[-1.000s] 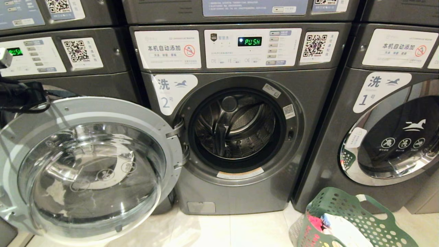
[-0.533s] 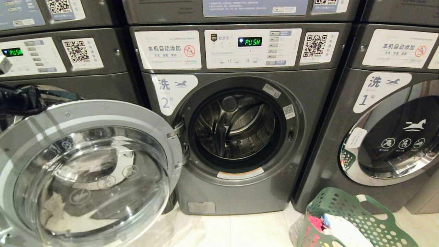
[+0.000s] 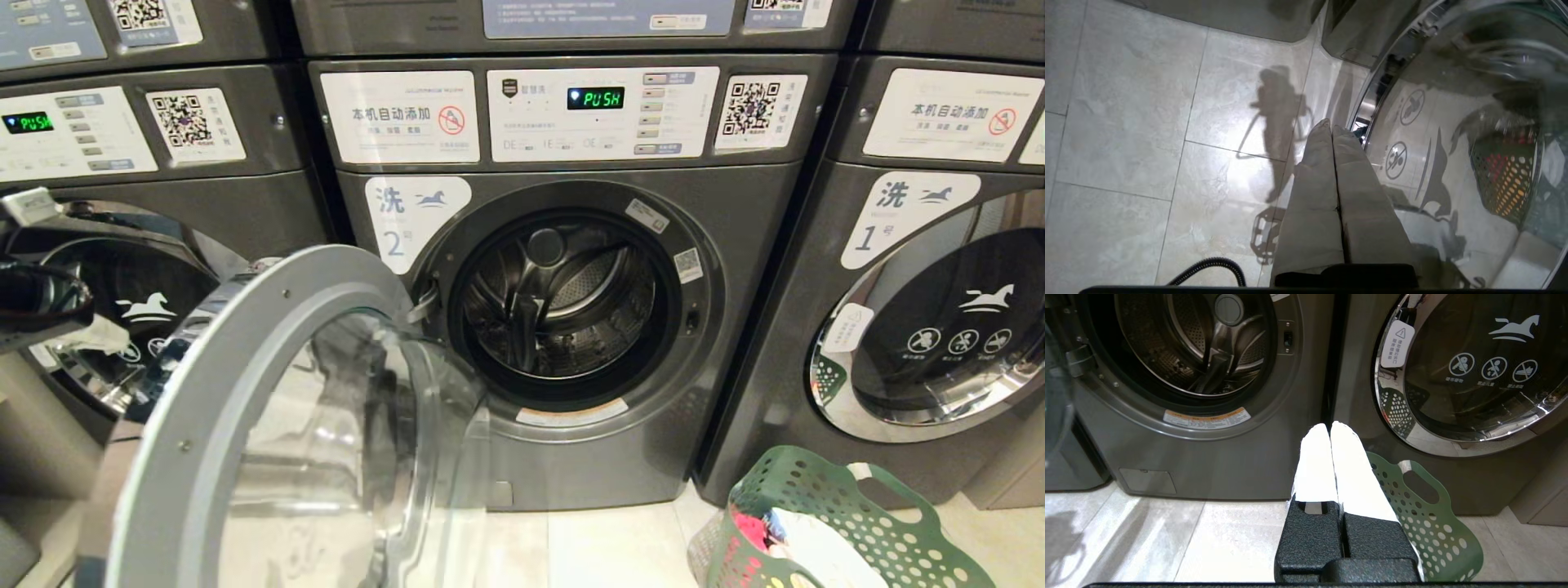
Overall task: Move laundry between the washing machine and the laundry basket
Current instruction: Close the washing machine door with the left hand
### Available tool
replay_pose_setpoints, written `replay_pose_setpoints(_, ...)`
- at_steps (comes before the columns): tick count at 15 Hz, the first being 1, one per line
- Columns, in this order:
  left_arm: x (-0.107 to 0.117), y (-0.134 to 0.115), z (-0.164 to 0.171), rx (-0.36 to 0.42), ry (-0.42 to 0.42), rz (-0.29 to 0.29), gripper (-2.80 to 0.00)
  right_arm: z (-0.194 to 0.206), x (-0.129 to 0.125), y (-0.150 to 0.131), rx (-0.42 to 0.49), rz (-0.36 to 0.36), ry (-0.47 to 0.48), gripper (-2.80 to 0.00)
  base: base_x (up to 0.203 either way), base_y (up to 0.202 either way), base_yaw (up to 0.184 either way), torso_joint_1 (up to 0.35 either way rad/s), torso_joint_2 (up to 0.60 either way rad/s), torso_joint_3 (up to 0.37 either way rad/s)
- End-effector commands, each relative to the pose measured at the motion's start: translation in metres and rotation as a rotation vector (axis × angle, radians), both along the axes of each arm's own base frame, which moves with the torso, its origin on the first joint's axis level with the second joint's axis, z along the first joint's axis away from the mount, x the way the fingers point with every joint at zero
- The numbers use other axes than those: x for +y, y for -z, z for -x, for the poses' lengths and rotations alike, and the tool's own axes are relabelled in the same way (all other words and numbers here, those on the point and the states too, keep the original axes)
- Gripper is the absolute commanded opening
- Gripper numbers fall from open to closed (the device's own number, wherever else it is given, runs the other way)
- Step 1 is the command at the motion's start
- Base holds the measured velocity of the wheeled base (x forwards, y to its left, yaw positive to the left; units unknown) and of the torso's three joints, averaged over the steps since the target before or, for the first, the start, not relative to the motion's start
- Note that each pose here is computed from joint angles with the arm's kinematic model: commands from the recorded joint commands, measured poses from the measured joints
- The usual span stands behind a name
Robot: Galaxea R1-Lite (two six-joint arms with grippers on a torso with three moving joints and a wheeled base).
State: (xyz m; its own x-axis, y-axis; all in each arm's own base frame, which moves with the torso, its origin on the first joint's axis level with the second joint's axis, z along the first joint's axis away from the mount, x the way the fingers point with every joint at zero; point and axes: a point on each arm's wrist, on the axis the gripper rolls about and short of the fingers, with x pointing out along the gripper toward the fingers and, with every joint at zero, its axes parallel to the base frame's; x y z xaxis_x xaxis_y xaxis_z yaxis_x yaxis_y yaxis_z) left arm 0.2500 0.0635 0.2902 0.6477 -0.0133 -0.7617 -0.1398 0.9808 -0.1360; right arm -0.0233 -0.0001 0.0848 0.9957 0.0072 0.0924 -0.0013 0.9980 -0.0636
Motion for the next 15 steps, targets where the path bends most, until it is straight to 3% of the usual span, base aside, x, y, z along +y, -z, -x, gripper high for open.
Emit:
replay_pose_setpoints(1,-0.016,-0.008,0.020,-0.026,0.045,-0.005,-2.80,-0.003,0.000,0.009,0.034,0.001,-0.002,-2.80,0.000,0.000,0.000,0.000,0.00,0.000)
replay_pose_setpoints(8,-0.077,0.003,0.050,0.002,0.301,0.007,-2.80,-0.003,0.000,0.009,0.034,-0.002,-0.001,-2.80,0.000,0.000,0.000,0.000,0.00,0.000)
replay_pose_setpoints(11,-0.101,-0.002,0.058,-0.031,0.366,0.059,-2.80,-0.003,0.000,0.009,0.034,-0.002,-0.002,-2.80,0.000,0.000,0.000,0.000,0.00,0.000)
replay_pose_setpoints(13,-0.117,-0.012,0.073,-0.094,0.398,0.093,-2.80,-0.003,0.001,0.009,0.037,0.082,-0.030,-2.80,0.000,0.000,0.000,0.000,0.00,0.000)
replay_pose_setpoints(15,-0.122,-0.024,0.106,-0.178,0.426,0.071,-2.80,0.000,0.001,-0.002,0.022,0.164,-0.053,-2.80,0.000,0.000,0.000,0.000,0.00,0.000)
